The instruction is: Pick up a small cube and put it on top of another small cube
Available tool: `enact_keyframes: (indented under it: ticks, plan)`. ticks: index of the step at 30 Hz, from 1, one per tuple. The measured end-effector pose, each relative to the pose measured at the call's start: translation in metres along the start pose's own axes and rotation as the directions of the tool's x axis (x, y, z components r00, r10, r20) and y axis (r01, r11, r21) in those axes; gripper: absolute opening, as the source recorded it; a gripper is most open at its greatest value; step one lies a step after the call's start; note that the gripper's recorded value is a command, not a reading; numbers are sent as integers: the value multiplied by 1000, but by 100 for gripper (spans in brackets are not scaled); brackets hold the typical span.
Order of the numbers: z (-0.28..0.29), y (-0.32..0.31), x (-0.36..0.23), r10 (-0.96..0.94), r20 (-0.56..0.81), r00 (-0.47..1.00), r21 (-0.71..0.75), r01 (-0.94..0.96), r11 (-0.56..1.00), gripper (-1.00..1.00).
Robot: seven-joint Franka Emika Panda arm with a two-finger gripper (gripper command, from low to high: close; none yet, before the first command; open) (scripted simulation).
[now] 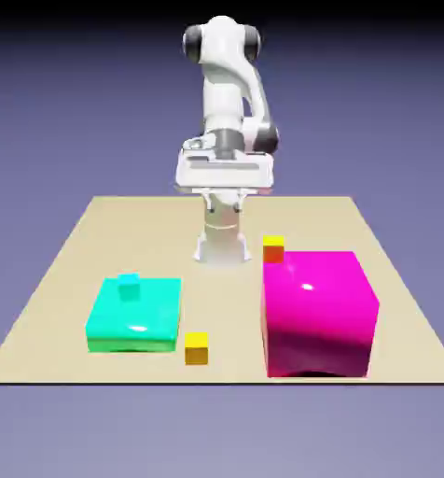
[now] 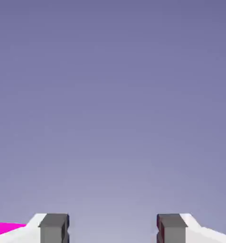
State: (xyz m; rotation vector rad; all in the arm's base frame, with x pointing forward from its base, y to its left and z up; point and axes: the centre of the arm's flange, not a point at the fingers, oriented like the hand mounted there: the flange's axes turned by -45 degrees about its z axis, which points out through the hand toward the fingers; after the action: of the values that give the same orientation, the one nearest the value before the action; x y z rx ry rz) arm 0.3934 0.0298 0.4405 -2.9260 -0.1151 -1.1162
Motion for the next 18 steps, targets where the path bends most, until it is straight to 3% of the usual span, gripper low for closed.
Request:
enact_keyframes:
  ticks: [5, 11, 17, 18]
  plan:
    - [27, -127, -42, -332, 217, 918, 139, 308, 941, 0]
    - [18, -255, -135, -705, 360, 611, 309, 635, 708, 0]
    - [36, -304, -237, -594, 604, 531, 351, 492, 797, 0]
    - [47, -295, -233, -505, 639, 580, 312, 405, 860, 0]
